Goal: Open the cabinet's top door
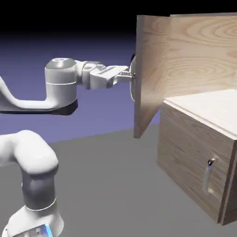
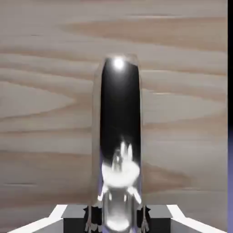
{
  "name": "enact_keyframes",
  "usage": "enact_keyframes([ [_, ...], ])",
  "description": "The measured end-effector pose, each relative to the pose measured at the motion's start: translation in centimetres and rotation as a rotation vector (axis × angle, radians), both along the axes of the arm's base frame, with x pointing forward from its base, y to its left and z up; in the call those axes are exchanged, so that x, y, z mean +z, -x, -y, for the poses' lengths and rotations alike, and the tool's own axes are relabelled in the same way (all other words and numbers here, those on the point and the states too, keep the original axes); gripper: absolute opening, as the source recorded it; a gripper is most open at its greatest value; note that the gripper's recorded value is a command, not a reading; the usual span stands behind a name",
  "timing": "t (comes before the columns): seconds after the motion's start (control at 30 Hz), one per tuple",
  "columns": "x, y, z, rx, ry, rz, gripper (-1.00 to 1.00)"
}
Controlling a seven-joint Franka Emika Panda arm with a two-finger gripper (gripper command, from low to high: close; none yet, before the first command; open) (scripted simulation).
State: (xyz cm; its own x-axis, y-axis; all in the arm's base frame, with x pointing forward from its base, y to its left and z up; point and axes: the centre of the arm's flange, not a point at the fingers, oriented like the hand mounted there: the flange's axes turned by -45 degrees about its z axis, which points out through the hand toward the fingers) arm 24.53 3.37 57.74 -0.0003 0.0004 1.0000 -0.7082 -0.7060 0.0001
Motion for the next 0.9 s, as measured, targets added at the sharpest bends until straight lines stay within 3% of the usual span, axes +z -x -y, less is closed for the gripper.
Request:
enact_keyframes([
  [0.5,0.0,3.4,-12.5,-0.312,0.0,0.0,-1.0],
  [0.9,0.0,3.1,-24.2,-0.594,-0.001,0.0,-1.0],
])
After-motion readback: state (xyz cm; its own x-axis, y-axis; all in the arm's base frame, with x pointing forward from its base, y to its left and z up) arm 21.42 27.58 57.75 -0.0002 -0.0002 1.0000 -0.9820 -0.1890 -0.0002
